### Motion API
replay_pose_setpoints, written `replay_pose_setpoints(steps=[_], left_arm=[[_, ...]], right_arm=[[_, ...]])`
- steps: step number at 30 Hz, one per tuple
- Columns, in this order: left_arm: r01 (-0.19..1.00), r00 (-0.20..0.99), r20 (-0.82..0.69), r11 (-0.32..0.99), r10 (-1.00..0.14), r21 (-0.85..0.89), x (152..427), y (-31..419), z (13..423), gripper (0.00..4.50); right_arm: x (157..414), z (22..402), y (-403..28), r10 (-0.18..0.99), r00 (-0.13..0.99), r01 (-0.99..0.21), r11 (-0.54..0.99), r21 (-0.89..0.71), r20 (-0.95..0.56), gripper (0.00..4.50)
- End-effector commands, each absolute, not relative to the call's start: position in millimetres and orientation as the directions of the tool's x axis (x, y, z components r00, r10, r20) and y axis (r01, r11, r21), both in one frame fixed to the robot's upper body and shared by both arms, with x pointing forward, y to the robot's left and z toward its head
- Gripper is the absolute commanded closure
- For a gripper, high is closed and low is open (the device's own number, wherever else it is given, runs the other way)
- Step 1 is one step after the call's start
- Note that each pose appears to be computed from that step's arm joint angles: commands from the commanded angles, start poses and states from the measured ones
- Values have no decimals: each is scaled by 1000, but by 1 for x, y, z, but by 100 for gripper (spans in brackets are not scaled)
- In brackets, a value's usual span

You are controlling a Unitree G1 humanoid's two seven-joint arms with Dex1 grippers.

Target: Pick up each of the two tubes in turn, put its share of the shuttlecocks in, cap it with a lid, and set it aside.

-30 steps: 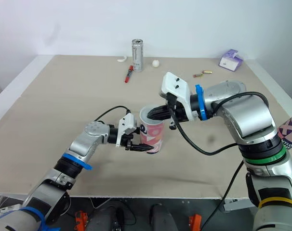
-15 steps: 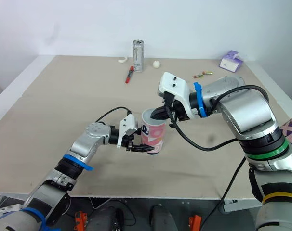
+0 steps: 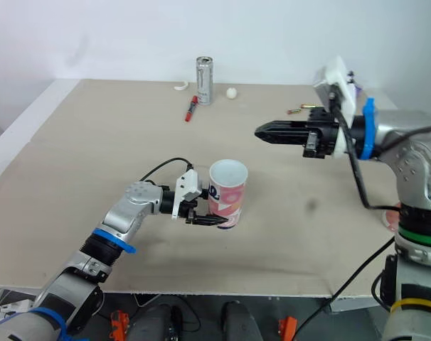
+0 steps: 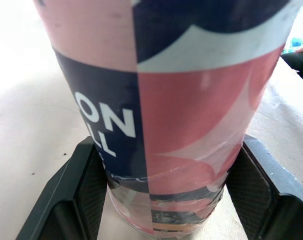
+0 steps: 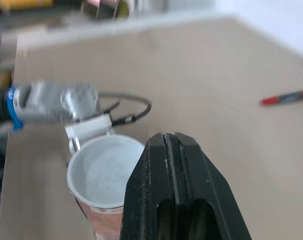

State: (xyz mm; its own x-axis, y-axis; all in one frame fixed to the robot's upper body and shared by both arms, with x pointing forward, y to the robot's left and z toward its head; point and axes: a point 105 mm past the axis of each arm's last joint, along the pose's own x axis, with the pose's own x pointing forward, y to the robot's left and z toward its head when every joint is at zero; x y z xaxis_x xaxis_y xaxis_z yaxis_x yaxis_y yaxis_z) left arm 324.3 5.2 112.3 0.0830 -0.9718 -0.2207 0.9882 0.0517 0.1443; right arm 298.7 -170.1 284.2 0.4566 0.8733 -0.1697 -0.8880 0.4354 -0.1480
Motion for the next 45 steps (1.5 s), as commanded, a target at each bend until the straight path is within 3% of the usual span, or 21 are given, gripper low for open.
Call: replay_pose_setpoints(steps=[1, 4, 9, 10, 11, 12, 16, 20, 21, 22, 31, 45], left_arm=[[986, 112, -242, 78, -964, 147, 328, 12, 107, 129], [984, 115, -232, 78, -966, 160, 328, 12, 109, 129], [981, 103, -214, 64, -971, 183, 325, 9, 112, 129], [981, 94, -210, 55, -973, 187, 324, 9, 113, 129], [981, 88, -209, 48, -974, 189, 323, 9, 113, 129], [979, 84, -206, 43, -975, 198, 322, 10, 114, 82], [973, 83, -188, 39, -979, 228, 322, 12, 118, 0], [967, 82, -169, 37, -982, 253, 322, 14, 123, 0], [962, 85, -165, 39, -983, 269, 322, 16, 125, 0], [959, 86, -163, 37, -983, 282, 322, 19, 127, 0], [951, 71, -172, 14, -983, 309, 314, 54, 133, 0], [976, 82, -108, 58, -991, 211, 296, 73, 139, 0]], right_arm=[[287, 288, -179, 859, 503, -856, 482, -186, -91, 448], [285, 259, -187, 825, 558, -823, 536, -187, -90, 448], [275, 195, -182, 815, 557, -824, 517, -230, -163, 448], [273, 186, -182, 818, 549, -830, 509, -230, -171, 386], [271, 180, -181, 823, 541, -835, 500, -230, -173, 361], [270, 176, -181, 827, 535, -838, 493, -234, -172, 332], [267, 164, -181, 841, 515, -850, 475, -228, -166, 199], [266, 156, -181, 855, 489, -865, 449, -223, -175, 70], [266, 153, -180, 859, 482, -869, 443, -220, -176, 20], [265, 148, -179, 865, 469, -878, 433, -205, -179, 7], [275, 131, -160, 884, 447, -891, 425, -161, -138, 7], [293, 124, -125, 907, 409, -900, 383, -209, -99, 7]])
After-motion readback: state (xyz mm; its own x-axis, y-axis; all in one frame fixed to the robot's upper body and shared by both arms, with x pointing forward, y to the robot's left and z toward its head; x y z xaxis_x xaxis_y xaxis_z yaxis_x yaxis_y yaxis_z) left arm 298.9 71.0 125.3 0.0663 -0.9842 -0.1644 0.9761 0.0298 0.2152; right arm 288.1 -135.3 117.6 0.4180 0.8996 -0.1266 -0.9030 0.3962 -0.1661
